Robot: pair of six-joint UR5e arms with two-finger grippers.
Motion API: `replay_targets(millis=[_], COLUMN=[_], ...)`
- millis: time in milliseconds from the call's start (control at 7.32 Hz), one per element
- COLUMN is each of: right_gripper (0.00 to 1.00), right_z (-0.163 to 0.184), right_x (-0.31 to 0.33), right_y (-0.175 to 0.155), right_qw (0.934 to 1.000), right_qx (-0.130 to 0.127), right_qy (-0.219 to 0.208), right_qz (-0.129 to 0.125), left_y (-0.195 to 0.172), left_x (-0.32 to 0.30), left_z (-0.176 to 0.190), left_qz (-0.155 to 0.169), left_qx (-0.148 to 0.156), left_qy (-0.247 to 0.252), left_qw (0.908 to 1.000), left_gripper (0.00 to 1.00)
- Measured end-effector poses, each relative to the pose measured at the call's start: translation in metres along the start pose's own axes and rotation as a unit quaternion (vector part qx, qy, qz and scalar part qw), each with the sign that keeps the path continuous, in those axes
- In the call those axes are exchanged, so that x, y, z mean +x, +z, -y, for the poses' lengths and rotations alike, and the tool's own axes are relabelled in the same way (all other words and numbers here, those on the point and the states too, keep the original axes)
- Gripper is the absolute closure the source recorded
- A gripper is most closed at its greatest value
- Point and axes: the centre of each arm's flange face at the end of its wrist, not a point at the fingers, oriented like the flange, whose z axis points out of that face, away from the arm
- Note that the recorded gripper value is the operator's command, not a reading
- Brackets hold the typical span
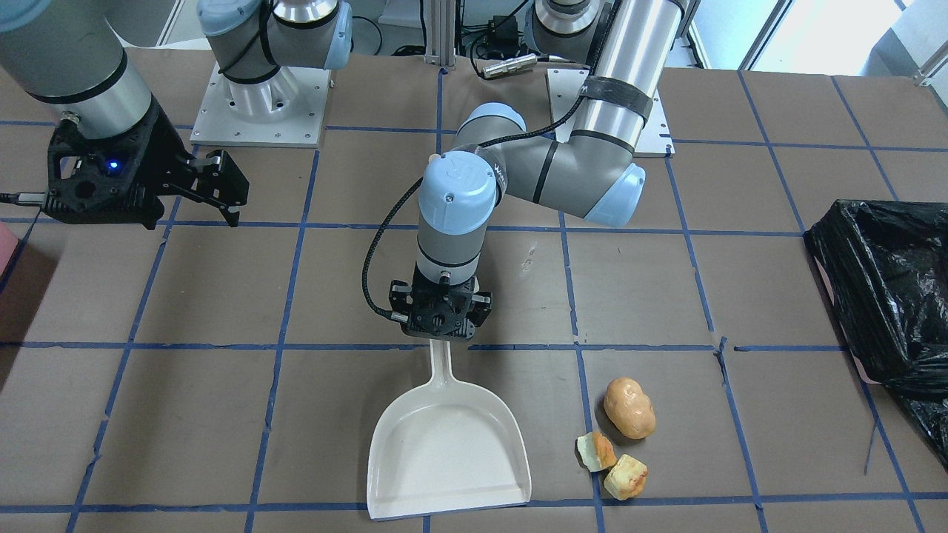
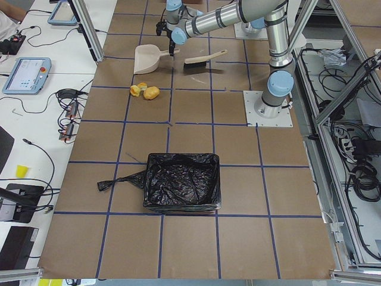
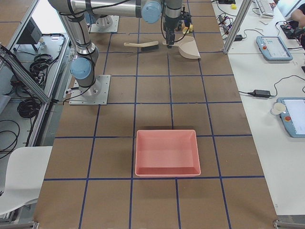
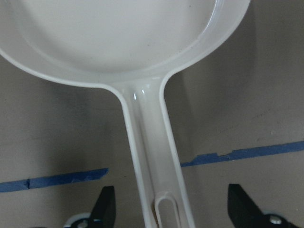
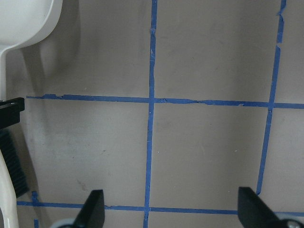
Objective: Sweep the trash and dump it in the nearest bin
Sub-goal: 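Lower the left gripper and grasp the dustpan handle, then lift the dustpan with the left gripper and place it beside the potato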
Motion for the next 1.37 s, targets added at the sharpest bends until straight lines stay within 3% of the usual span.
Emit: replay_targets(millis=[137,273,410,546,683,819,1366], right_gripper=[0.10,0.07,0.22,0.09,0.16,0.05,0.00], right_z=[0.000,-0.001,-0.001,-0.001,-0.002,-0.002,-0.001], right_x=[0.000,0.000,0.000,0.000,0.000,0.000,0.000], right_y=[0.001,0.001,0.002,0.002,0.003,0.004,0.004], right_qw=[1.0000,1.0000,1.0000,1.0000,1.0000,1.0000,1.0000], right_qx=[-0.001,-0.004,-0.006,-0.006,-0.008,-0.008,-0.006], right_qy=[0.000,0.001,0.002,0.003,0.004,0.005,0.007], right_qz=[0.000,0.001,0.001,0.001,0.001,0.001,0.000], left_y=[-0.001,-0.001,-0.003,-0.011,-0.020,-0.027,-0.040], left_x=[0.000,-0.001,0.000,-0.001,-0.002,-0.004,-0.013], left_z=[-0.001,-0.002,-0.001,0.002,0.005,0.006,0.007], left_qz=[0.002,0.003,0.002,0.000,0.000,0.000,0.003], left_qx=[-0.003,-0.005,-0.003,0.001,0.004,0.004,0.002], left_qy=[0.000,0.001,0.001,0.003,0.011,0.019,0.035], left_qw=[1.0000,1.0000,1.0000,1.0000,0.9999,0.9998,0.9994], left_gripper=[0.79,0.81,0.84,0.86,0.88,0.89,0.93])
